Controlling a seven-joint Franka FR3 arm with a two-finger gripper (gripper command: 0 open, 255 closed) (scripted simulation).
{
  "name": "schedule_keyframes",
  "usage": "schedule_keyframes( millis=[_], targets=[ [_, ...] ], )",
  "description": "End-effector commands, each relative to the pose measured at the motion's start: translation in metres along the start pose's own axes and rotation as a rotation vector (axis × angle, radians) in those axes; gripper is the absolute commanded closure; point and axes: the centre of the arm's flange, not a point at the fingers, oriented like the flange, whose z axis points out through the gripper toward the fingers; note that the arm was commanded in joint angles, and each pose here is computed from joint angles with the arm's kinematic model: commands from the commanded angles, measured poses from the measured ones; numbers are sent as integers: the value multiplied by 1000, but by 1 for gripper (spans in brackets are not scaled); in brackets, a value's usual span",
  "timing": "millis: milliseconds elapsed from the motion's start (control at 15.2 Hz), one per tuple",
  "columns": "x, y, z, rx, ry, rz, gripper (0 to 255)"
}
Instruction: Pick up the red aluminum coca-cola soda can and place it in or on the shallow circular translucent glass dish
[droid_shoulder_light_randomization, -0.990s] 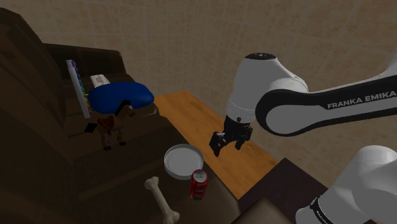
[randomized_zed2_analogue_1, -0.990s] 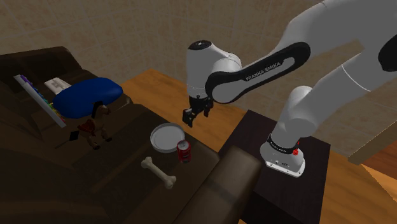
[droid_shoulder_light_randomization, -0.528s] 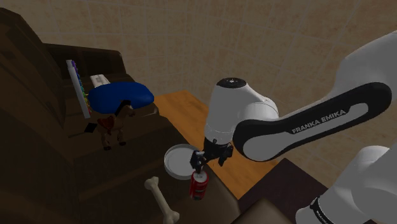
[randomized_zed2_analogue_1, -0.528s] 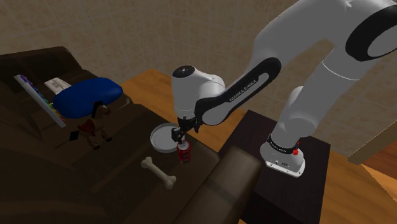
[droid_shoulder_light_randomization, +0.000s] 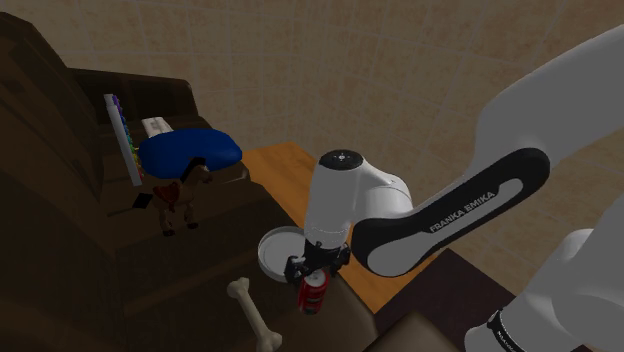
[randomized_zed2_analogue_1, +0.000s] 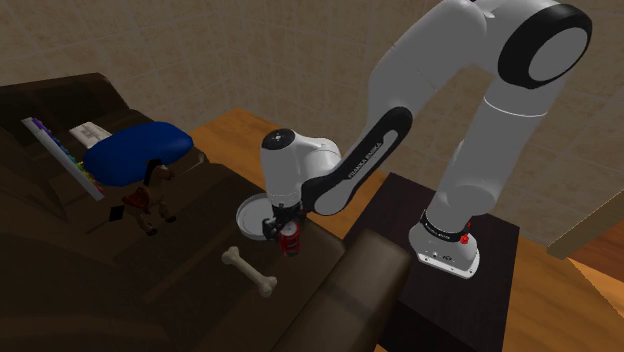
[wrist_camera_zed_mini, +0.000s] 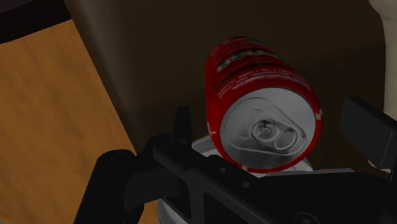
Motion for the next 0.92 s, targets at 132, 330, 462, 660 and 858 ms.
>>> schedule_keyframes(
  millis=[132,330,462,660,858],
  targets=[
    [0,0,14,1,0,0,0],
    [0,0,14,1,0,0,0],
    [0,0,14,1,0,0,0],
    [0,0,14,1,0,0,255],
    [0,0,14,1,0,0,255]
  ],
)
